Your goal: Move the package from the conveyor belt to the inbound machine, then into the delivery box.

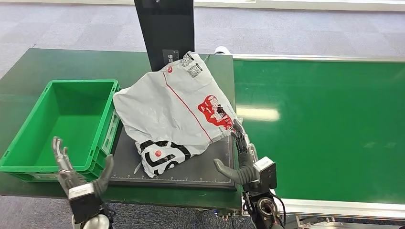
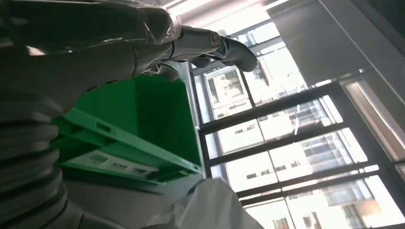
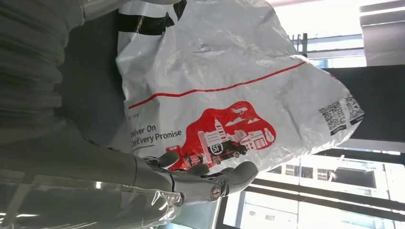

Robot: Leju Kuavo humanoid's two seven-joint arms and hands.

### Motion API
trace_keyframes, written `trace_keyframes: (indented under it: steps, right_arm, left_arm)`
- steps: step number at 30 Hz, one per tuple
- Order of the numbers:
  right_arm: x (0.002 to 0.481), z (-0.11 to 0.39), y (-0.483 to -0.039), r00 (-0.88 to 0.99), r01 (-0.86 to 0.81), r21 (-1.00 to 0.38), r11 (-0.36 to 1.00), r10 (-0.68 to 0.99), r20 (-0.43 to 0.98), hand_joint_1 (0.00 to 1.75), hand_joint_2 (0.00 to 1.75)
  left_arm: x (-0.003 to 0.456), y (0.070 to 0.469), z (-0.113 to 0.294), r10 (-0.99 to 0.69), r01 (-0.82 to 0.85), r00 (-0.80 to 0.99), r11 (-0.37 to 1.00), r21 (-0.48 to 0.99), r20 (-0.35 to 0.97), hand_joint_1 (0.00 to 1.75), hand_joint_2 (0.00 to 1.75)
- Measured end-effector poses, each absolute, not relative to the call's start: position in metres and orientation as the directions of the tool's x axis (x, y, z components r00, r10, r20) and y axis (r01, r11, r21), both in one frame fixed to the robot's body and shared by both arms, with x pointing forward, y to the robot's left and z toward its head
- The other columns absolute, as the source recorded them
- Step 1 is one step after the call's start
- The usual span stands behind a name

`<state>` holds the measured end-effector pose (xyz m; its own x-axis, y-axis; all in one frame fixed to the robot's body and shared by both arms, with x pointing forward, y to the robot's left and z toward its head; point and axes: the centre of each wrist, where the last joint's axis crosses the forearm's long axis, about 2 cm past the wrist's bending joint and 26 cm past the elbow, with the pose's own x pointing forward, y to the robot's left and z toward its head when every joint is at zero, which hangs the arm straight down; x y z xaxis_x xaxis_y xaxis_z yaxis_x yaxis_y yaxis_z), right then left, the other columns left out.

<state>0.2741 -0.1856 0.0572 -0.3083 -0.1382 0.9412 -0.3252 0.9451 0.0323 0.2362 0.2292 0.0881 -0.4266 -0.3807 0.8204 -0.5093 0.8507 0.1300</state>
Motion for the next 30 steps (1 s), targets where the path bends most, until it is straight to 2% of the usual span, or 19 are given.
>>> trace_keyframes:
  steps: [6, 10, 19, 30]
  right_arm:
    - [0.272, 0.068, -0.194, -0.352, -0.298, 0.026, 0.954, -0.135, 0.926, 0.0, 1.75]
    - [0.276, 0.074, -0.199, -0.372, -0.28, 0.043, 0.959, -0.149, 0.916, 0.0, 1.75]
    - [0.295, 0.087, -0.205, -0.411, -0.264, 0.074, 0.962, -0.182, 0.893, 0.0, 1.75]
    - [0.312, 0.094, -0.205, -0.429, -0.26, 0.089, 0.961, -0.197, 0.882, 0.0, 1.75]
  left_arm:
    - [0.257, 0.196, 0.077, -0.504, -0.326, -0.399, 0.859, 0.395, 0.766, 0.0, 1.75]
    - [0.276, 0.176, 0.075, -0.553, -0.237, -0.382, 0.833, 0.5, 0.74, 0.0, 1.75]
    - [0.299, 0.146, 0.07, -0.609, -0.087, -0.395, 0.77, 0.632, 0.688, 0.0, 1.75]
    - [0.316, 0.122, 0.066, -0.701, 0.08, -0.425, 0.602, 0.795, 0.573, 0.0, 1.75]
